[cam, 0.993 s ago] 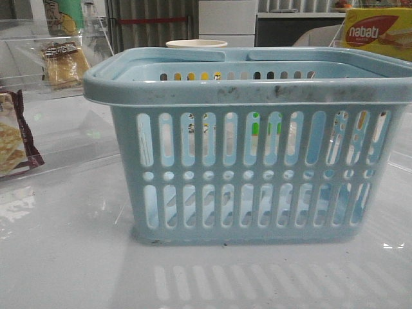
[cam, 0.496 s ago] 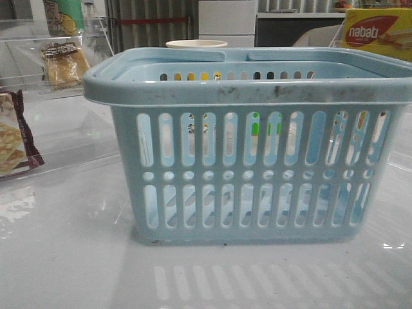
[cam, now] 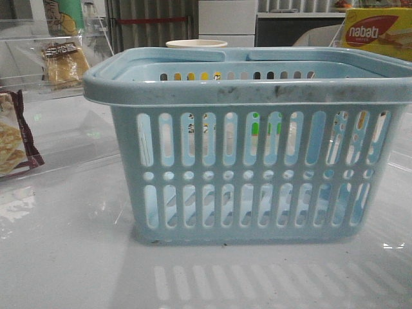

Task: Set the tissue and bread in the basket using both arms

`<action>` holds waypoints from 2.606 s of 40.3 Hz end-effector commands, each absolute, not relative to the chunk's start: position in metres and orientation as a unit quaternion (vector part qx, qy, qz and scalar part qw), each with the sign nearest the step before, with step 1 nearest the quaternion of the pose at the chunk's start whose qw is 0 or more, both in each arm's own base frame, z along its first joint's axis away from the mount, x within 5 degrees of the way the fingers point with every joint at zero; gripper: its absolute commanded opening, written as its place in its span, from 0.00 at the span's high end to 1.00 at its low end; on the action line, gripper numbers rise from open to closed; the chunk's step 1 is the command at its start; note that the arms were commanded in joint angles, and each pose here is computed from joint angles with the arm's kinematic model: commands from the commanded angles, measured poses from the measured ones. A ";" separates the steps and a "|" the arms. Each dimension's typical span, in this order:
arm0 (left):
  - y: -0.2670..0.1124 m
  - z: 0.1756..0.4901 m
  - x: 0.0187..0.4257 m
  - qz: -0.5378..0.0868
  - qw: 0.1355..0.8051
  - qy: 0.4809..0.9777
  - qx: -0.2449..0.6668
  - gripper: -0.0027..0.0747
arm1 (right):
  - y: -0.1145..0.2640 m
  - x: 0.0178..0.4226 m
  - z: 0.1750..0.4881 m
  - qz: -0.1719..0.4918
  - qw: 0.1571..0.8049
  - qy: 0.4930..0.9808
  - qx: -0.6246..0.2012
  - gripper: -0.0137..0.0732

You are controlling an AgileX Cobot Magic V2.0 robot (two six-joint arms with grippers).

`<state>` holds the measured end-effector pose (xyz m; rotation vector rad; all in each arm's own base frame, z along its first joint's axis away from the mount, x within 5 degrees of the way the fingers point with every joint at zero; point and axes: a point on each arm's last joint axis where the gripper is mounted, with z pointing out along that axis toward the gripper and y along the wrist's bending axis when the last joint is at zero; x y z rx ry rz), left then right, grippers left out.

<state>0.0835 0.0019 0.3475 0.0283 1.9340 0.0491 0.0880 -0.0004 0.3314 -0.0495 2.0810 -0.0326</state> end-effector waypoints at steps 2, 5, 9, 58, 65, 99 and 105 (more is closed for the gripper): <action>0.000 0.355 0.096 0.007 0.577 0.817 0.010 0.85 | -0.001 0.102 0.329 -0.017 0.507 0.862 -0.018 0.78; -0.001 0.353 0.101 0.003 0.568 0.823 0.008 0.84 | -0.002 0.107 0.322 -0.015 0.491 0.871 -0.018 0.77; -0.001 0.351 0.107 0.003 0.557 0.831 0.008 0.73 | -0.002 0.111 0.319 -0.015 0.483 0.875 -0.018 0.68; -0.039 0.348 0.107 -0.099 0.536 0.826 0.140 0.29 | -0.070 0.327 0.337 -0.026 0.419 0.900 0.115 0.23; -0.039 0.348 0.107 -0.099 0.536 0.826 0.140 0.29 | -0.079 0.368 0.327 -0.026 0.416 0.902 0.115 0.23; -0.039 0.348 0.107 -0.100 0.537 0.826 0.140 0.29 | -0.061 0.367 0.377 -0.015 0.462 0.882 0.093 0.61; -0.039 0.348 0.107 -0.100 0.537 0.826 0.140 0.29 | -0.026 0.324 0.423 0.003 0.487 0.872 0.050 0.61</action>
